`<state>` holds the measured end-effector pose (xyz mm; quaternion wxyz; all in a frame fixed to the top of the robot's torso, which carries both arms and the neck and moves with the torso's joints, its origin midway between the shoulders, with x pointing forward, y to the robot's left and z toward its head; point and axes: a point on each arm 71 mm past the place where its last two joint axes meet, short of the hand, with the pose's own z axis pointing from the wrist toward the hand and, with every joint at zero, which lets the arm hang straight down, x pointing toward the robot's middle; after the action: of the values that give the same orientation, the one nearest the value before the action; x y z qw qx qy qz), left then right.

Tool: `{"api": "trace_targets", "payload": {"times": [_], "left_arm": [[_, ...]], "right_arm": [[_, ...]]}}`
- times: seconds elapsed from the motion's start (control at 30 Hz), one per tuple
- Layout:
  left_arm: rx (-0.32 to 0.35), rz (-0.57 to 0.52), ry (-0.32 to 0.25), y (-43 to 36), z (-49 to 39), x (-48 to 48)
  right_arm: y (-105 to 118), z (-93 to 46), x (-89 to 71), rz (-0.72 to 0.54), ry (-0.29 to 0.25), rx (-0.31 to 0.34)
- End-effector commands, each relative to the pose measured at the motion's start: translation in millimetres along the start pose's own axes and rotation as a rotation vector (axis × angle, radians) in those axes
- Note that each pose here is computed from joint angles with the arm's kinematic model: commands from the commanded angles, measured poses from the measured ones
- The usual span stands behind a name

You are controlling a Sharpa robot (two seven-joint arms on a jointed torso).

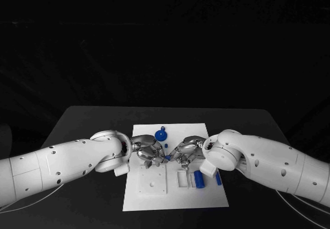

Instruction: Assemble the parts on the task board

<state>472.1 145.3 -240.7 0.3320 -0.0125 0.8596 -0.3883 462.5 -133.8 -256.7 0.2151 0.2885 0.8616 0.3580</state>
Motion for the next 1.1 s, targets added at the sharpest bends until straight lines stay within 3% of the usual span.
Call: {"api": "trace_targets", "payload": {"times": [0.03,1.1], "left_arm": [[0.015,-0.002,-0.014,-2.7,0.4,-1.3],[0.030,-0.001,-0.014,-7.1,2.7,0.2]], "right_arm": [[0.8,0.4,4.4,-0.013,0.030,-0.006],[1.3,2.6,8.3,-0.018,0.043,-0.002]]}}
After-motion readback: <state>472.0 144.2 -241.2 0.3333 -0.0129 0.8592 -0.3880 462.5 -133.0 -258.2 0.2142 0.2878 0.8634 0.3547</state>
